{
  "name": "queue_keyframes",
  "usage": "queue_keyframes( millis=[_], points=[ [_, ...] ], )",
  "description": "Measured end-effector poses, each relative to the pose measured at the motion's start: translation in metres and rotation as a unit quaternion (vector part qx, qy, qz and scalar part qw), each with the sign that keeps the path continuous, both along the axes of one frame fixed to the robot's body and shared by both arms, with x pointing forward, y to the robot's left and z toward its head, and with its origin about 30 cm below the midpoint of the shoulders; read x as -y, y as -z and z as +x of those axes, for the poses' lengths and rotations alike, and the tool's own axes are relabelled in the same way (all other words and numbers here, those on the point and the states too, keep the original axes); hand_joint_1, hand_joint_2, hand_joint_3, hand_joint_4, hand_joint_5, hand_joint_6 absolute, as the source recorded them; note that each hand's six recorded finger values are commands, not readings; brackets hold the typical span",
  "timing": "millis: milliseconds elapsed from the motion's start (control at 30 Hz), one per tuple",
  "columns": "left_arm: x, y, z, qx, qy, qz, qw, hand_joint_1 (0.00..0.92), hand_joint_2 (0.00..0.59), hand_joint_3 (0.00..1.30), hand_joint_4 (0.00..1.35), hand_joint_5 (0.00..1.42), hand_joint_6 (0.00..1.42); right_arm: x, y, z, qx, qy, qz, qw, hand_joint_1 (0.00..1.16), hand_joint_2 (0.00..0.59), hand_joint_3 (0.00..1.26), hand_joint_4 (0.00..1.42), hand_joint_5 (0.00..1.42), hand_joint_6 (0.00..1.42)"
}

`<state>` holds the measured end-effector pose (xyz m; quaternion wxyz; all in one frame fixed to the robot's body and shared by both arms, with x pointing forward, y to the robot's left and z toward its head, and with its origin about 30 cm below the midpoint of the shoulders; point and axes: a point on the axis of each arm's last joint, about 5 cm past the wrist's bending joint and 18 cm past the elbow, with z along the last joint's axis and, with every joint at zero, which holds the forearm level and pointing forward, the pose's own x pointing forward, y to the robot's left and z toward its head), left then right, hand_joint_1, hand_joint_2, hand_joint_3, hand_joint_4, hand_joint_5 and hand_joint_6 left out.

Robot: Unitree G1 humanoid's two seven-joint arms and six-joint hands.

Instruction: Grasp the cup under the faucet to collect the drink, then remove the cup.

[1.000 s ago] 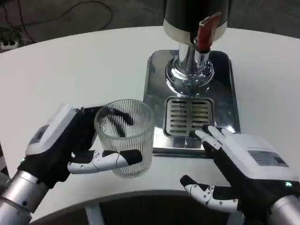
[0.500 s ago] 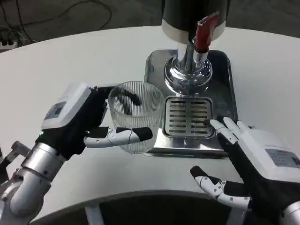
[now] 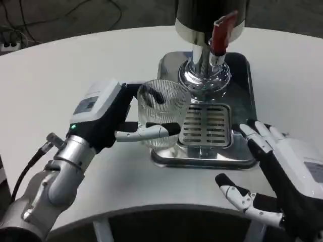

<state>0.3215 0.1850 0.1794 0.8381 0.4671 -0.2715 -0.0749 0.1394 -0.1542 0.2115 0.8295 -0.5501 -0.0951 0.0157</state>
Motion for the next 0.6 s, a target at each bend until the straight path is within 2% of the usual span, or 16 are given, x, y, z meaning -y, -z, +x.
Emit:
queue_keyframes(
  millis=[133,233,400,600],
  points=[
    [0.009,-0.002,0.009,0.006,-0.007,-0.003,1.0000,0.558,0.249,1.05,1.26,1.42,1.42,0.0035,0.0007,-0.003,-0.005,0.006,0.001,1.0000,0.40,0.382,0.10,0.00,0.00,0.00],
    [0.016,-0.001,0.014,0.005,-0.014,0.005,0.9999,0.558,0.249,1.05,1.26,1.42,1.42,0.0071,-0.0016,-0.008,0.001,0.011,0.003,0.9999,0.40,0.382,0.10,0.00,0.00,0.00],
    [0.028,-0.001,0.020,0.009,-0.017,0.006,0.9998,0.558,0.249,1.05,1.26,1.42,1.42,0.0138,-0.0019,-0.014,-0.004,0.026,0.005,0.9997,0.40,0.382,0.10,0.00,0.00,0.00],
    [0.039,-0.005,0.025,0.014,-0.015,0.011,0.9997,0.558,0.249,1.05,1.26,1.42,1.42,0.0183,-0.0018,-0.019,-0.009,0.032,0.008,0.9994,0.40,0.382,0.10,0.00,0.00,0.00]
  ],
)
